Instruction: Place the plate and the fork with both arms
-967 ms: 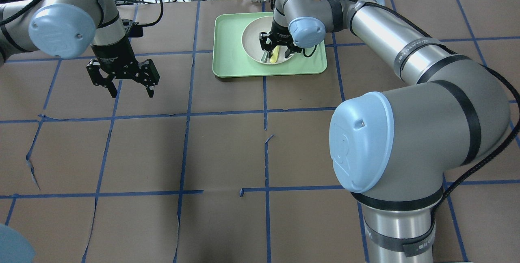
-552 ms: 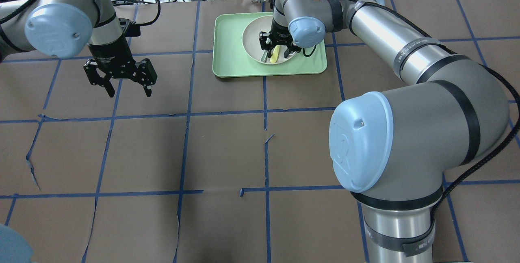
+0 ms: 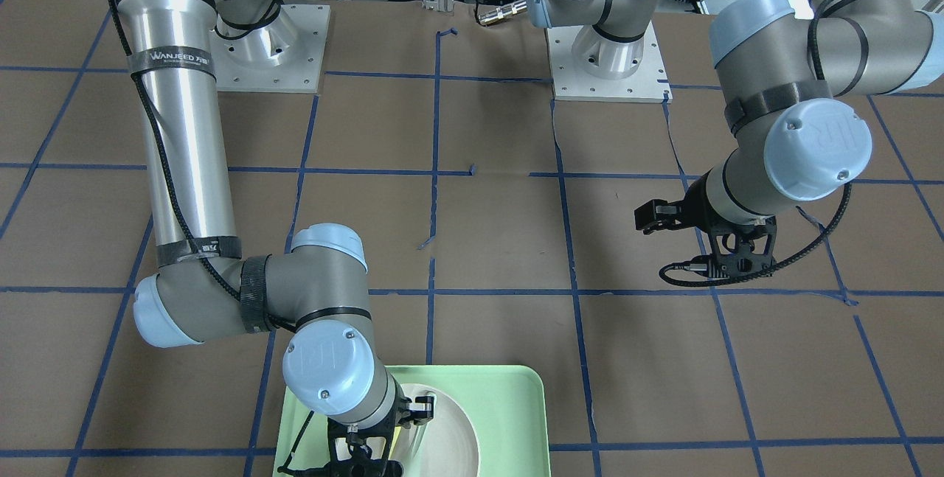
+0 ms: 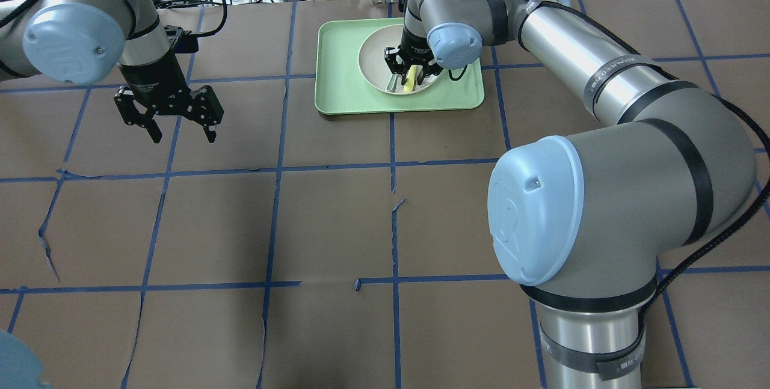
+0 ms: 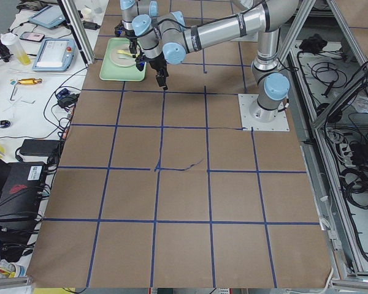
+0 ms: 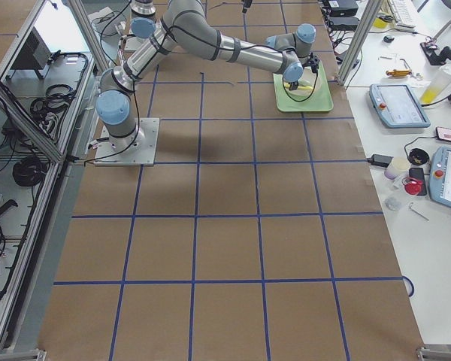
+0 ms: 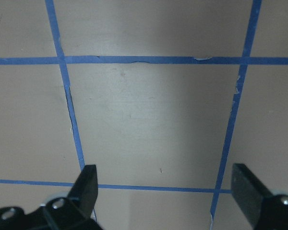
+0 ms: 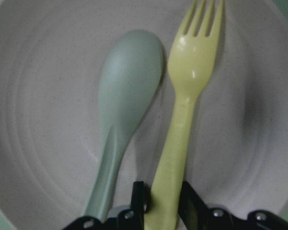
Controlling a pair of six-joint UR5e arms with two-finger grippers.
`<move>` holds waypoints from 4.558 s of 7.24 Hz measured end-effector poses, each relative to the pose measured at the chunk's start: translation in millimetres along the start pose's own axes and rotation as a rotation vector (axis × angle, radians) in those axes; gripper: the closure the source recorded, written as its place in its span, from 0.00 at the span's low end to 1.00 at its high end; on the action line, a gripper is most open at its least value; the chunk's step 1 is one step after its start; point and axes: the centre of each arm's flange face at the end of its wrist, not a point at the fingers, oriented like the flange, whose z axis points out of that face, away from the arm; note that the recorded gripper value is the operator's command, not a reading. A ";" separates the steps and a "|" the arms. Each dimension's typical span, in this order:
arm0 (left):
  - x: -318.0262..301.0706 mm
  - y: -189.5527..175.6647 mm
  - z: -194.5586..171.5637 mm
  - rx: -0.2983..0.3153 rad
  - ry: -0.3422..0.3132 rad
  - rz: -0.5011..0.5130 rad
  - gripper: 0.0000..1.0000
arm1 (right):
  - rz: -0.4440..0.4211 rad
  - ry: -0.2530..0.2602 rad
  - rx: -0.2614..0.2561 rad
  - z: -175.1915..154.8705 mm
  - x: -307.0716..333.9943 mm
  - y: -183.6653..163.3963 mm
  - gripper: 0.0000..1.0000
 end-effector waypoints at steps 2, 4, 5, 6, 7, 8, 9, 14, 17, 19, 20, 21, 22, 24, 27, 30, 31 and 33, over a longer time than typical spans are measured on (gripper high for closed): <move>-1.1 0.6 -1.4 0.002 -0.001 0.002 0.00 | -0.005 0.000 -0.004 -1.9 -3.2 2.4 1.00; -1.5 0.7 -1.7 0.003 -0.001 0.002 0.00 | 0.017 -0.002 0.007 -25.8 -15.5 9.2 1.00; -2.1 0.7 -1.7 0.003 -0.001 0.002 0.00 | 0.031 -0.001 0.017 -49.2 -19.5 13.4 1.00; -2.3 0.8 -2.2 0.004 -0.001 0.001 0.00 | 0.035 0.025 0.036 -70.8 -17.2 15.8 1.00; -1.9 1.0 -4.0 0.006 -0.002 0.001 0.00 | 0.013 0.088 0.057 -86.8 -5.3 15.5 1.00; -1.5 1.7 -5.5 0.009 -0.003 0.001 0.00 | -0.028 0.158 0.064 -95.7 17.4 11.6 1.00; -1.0 2.8 -6.1 0.009 -0.001 0.001 0.00 | -0.070 0.232 0.046 -96.8 44.9 7.7 1.00; 1.4 5.2 2.2 -0.011 0.011 -0.001 0.00 | -0.097 0.424 -0.084 -42.1 92.6 25.5 1.00; 1.8 4.4 10.0 -0.023 0.012 0.006 0.00 | -0.093 0.404 -0.038 -34.8 86.5 18.2 0.91; 1.7 2.7 12.8 -0.027 0.013 0.008 0.00 | -0.093 0.385 -0.023 -32.8 78.4 17.2 0.69; 1.5 2.2 13.6 -0.028 0.013 0.009 0.00 | -0.092 0.372 -0.029 -27.5 72.8 18.8 0.40; 0.8 2.0 13.9 -0.029 0.014 0.008 0.00 | -0.092 0.353 -0.039 -20.7 67.8 20.3 0.00; 0.0 1.6 14.3 -0.030 0.014 0.007 0.00 | -0.090 0.343 -0.047 -16.5 65.2 21.6 0.00; -6.1 0.8 14.3 -0.030 0.015 0.000 0.00 | -0.067 0.343 -0.059 -26.7 63.8 26.3 0.00; -11.2 3.5 -1.2 0.011 0.012 -0.020 0.00 | -0.063 0.315 -0.086 -87.0 58.6 45.4 0.00; -5.1 14.2 -50.4 0.163 -0.008 -0.050 0.00 | -0.100 0.248 -0.202 -198.7 58.0 101.9 0.00; -2.7 19.2 -69.4 0.193 -0.006 -0.073 0.00 | -0.098 0.239 -0.229 -237.3 64.3 124.0 0.00; 0.9 32.3 -97.7 0.223 0.013 -0.115 0.00 | -0.092 0.230 -0.257 -300.0 74.2 165.8 0.00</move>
